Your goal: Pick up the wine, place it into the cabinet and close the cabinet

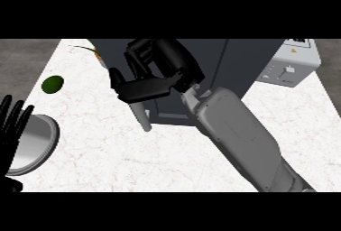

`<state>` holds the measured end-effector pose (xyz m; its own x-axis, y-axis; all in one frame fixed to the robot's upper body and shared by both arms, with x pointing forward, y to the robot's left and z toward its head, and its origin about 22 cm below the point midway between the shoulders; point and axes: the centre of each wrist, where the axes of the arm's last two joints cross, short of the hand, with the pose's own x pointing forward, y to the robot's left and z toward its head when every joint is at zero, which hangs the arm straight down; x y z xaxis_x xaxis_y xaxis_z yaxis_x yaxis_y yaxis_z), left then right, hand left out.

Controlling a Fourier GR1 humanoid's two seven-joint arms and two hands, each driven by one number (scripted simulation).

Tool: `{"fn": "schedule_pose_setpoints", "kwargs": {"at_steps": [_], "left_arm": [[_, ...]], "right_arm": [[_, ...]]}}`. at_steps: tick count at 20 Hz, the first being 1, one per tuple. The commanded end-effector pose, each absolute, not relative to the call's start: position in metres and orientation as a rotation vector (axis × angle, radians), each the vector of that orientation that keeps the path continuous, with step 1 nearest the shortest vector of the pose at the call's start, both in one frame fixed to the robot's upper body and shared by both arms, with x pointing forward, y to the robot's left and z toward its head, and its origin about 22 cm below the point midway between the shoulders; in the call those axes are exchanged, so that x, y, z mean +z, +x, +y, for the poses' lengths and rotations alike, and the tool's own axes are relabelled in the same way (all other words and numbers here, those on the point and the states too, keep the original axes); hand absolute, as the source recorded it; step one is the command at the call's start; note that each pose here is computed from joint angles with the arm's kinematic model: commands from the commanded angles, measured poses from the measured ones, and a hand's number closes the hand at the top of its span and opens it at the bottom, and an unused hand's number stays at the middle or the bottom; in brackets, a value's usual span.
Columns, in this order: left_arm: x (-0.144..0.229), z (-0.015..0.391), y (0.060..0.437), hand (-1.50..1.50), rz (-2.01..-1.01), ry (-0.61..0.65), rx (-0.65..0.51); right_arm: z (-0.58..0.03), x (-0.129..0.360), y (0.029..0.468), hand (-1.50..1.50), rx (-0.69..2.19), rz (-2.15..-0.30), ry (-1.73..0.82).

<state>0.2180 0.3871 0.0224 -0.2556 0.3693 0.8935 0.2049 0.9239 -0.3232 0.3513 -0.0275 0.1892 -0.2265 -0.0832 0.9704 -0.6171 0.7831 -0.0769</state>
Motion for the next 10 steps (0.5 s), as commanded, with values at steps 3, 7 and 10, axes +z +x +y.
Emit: {"fn": "schedule_pose_setpoints", "kwargs": {"at_steps": [3,7,10], "left_arm": [[0.027,0.403,0.215,-1.5,-1.86,-0.4,0.118],[0.036,0.394,0.232,-1.5,-1.865,-0.427,0.123],[0.029,0.385,0.228,-1.5,-1.842,-0.428,0.122]], "right_arm": [[-0.051,0.184,0.387,1.5,0.467,-1.736,0.372],[-0.065,0.161,0.395,1.5,0.475,-1.739,0.377],[-0.068,0.175,0.394,1.5,0.474,-1.743,0.399]]}}
